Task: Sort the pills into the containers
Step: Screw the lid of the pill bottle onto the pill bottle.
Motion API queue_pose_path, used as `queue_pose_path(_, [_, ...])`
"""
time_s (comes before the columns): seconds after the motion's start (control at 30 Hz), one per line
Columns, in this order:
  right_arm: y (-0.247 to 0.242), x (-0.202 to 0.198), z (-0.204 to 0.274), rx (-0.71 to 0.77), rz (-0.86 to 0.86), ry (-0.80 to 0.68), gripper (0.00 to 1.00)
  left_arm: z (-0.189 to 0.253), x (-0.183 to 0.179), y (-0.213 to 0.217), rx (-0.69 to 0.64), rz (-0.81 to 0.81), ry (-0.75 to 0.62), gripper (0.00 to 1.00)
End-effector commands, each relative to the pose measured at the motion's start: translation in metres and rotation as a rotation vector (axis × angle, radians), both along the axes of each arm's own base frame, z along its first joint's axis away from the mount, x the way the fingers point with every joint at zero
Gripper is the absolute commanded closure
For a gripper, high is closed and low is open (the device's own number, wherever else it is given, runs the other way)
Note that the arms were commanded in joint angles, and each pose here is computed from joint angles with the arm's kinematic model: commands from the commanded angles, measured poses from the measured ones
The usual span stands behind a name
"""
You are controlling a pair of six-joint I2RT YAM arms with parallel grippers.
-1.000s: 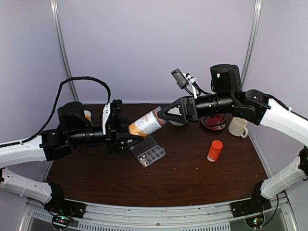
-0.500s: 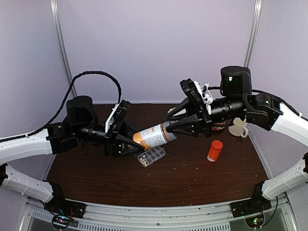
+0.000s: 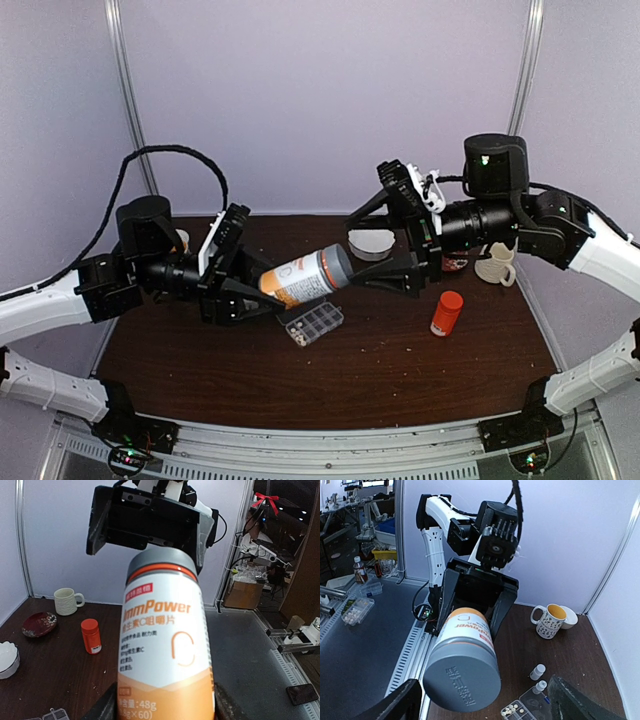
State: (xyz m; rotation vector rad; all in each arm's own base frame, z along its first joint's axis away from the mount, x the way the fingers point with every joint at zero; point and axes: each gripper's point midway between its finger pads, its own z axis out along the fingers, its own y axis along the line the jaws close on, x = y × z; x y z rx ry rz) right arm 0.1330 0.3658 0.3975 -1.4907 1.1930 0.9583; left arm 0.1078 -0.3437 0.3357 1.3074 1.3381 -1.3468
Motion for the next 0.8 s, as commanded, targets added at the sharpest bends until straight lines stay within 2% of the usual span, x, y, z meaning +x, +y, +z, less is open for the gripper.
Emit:
queue_pose_path(0.0, [-0.009,0.003,0.001,0.003,-0.083,0.164,0.11,0.019,0.002,0.007,-0.063,0.049,-0.110,0.87])
queue_pose_path(0.17, [-0.008,0.000,-0.001,0.028,-0.091,0.219,0.11,0.020,0.000,0.007,-0.069,0.040,-0.120,0.87])
queue_pose_path(0.33, [0.001,-0.003,0.001,0.017,-0.082,0.225,0.18,0.019,0.001,0.005,-0.065,0.033,-0.119,0.87])
queue_pose_path(0.63, [0.015,-0.009,0.002,0.007,-0.050,0.206,0.24,0.018,0.001,0.007,-0.061,0.041,-0.116,0.87])
queue_pose_path(0.77, [0.018,-0.012,0.005,0.016,-0.038,0.204,0.32,0.017,0.001,0.006,-0.056,0.041,-0.116,0.87])
